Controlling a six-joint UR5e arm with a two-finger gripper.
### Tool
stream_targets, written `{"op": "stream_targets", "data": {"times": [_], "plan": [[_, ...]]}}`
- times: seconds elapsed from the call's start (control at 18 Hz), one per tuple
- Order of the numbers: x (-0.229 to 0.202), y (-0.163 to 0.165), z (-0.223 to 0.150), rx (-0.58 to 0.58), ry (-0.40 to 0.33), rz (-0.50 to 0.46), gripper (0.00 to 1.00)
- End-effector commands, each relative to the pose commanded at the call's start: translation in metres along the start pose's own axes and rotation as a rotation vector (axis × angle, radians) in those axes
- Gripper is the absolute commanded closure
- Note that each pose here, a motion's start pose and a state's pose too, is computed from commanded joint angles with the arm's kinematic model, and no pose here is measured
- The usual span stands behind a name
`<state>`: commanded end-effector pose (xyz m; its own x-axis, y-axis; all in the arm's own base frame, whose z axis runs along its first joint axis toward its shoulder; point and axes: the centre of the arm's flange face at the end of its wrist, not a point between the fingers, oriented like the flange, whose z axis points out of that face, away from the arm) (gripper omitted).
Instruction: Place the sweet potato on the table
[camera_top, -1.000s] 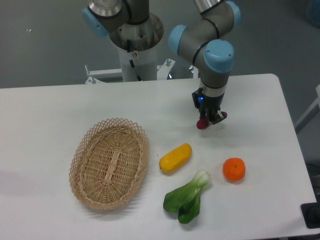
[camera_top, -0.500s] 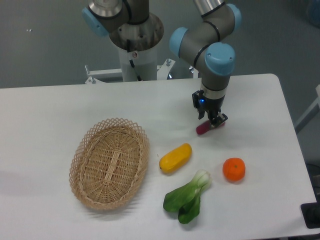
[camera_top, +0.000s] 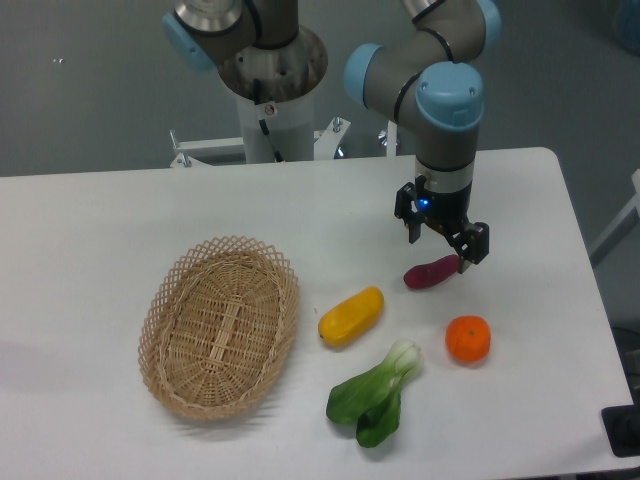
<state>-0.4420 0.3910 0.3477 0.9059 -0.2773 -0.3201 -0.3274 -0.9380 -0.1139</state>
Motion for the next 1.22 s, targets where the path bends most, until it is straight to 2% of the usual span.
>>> {"op": "stream_targets", "data": {"times": [0.17, 0.33, 0.44, 0.61, 0.78, 1.06, 1.22], "plan": [[-0.024, -0.003, -0.029, -0.016, -0.059, -0.002, 0.00], [-0.042, 0.000, -0.059, -0.041, -0.084, 0.008, 0.00], [-0.051, 0.007, -0.069, -0.052, -0.054, 0.024, 0.00], [-0.066, 0.034, -0.100, -0.070, 0.016, 0.117, 0.00], [-0.072, 0.069, -0.116, -0.055, 0.069, 0.169, 0.00], [-0.070, 0.121, -0.129, -0.009, 0.093, 0.262, 0.00], [-0.067, 0.128, -0.128, 0.008, 0.093, 0.256, 0.00]]}}
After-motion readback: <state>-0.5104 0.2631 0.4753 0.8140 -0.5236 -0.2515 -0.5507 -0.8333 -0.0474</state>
